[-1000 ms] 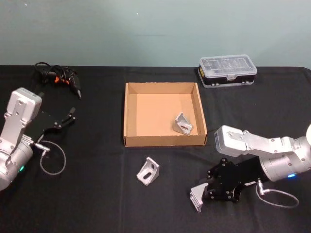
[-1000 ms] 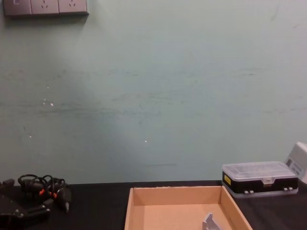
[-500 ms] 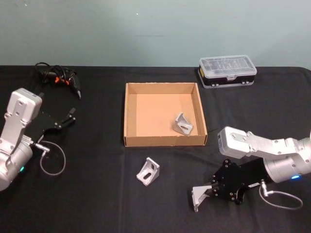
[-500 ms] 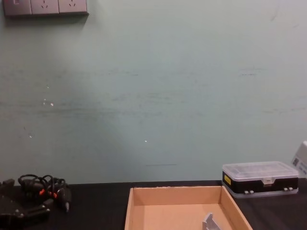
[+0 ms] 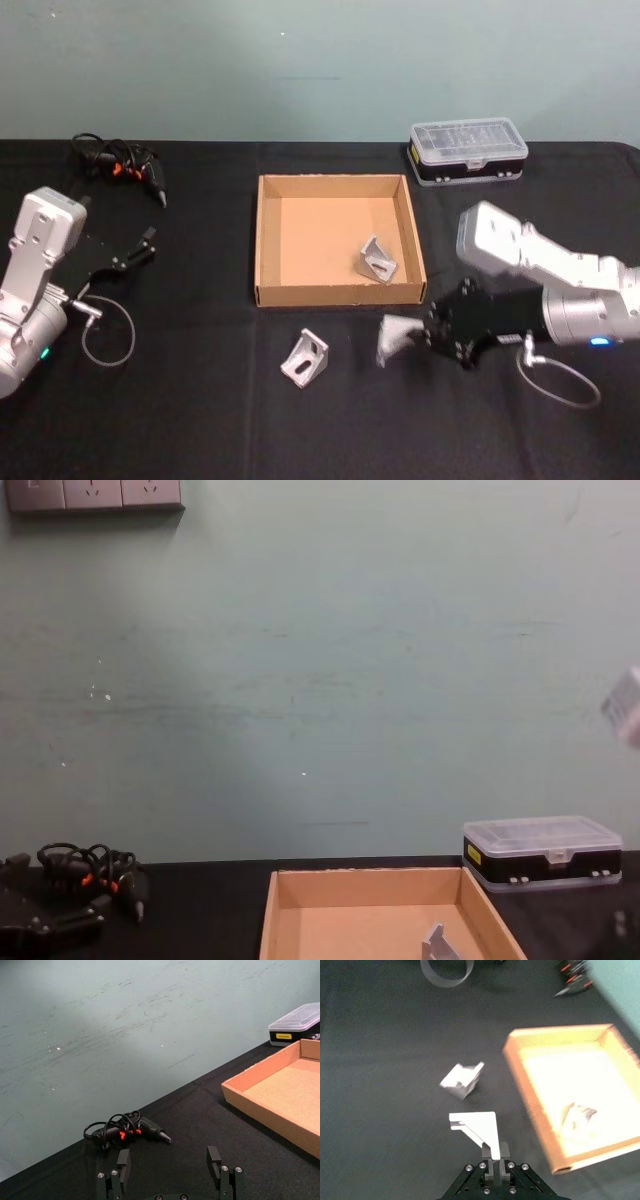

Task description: Use one hand to pick up the angle iron from the table and place it into the box.

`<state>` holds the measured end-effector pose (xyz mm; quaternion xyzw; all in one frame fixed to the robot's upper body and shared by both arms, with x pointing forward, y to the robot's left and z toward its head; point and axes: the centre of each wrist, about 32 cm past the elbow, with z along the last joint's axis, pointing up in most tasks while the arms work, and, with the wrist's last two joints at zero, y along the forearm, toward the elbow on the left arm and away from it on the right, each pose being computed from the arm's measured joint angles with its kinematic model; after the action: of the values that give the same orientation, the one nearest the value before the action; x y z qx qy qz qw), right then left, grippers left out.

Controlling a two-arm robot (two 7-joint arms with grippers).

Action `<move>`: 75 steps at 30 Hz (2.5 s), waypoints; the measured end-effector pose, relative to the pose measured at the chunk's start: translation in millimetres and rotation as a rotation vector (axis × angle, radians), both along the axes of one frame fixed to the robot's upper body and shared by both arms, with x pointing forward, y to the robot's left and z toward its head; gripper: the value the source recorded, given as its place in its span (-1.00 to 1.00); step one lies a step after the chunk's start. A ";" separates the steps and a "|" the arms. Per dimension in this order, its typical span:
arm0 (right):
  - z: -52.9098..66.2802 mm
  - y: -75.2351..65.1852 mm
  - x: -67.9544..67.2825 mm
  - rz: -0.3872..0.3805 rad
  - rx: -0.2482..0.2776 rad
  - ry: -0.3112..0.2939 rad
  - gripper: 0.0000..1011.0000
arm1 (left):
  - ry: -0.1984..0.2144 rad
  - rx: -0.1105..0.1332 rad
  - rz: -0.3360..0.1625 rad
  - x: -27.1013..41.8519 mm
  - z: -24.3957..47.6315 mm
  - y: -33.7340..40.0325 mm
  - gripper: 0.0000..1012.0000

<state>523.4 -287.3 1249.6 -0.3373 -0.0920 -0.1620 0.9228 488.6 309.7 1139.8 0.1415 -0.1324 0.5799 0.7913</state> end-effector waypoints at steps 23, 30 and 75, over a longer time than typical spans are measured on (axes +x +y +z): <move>-15.1 78.5 64.0 -0.234 0.161 -0.066 -0.85 | 0.000 0.000 0.000 0.0 0.0 0.0 0.98; -23.2 95.5 83.4 -0.225 0.113 -0.036 -0.85 | 0.000 0.000 0.000 0.0 0.0 0.0 0.98; -20.1 87.4 71.0 -0.269 0.123 -0.088 0.69 | 0.000 0.000 0.000 0.0 0.0 0.0 0.98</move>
<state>594.4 -199.9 1229.5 -0.2819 -0.0763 -0.3040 0.9068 488.6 309.7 1139.8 0.1415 -0.1325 0.5800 0.7912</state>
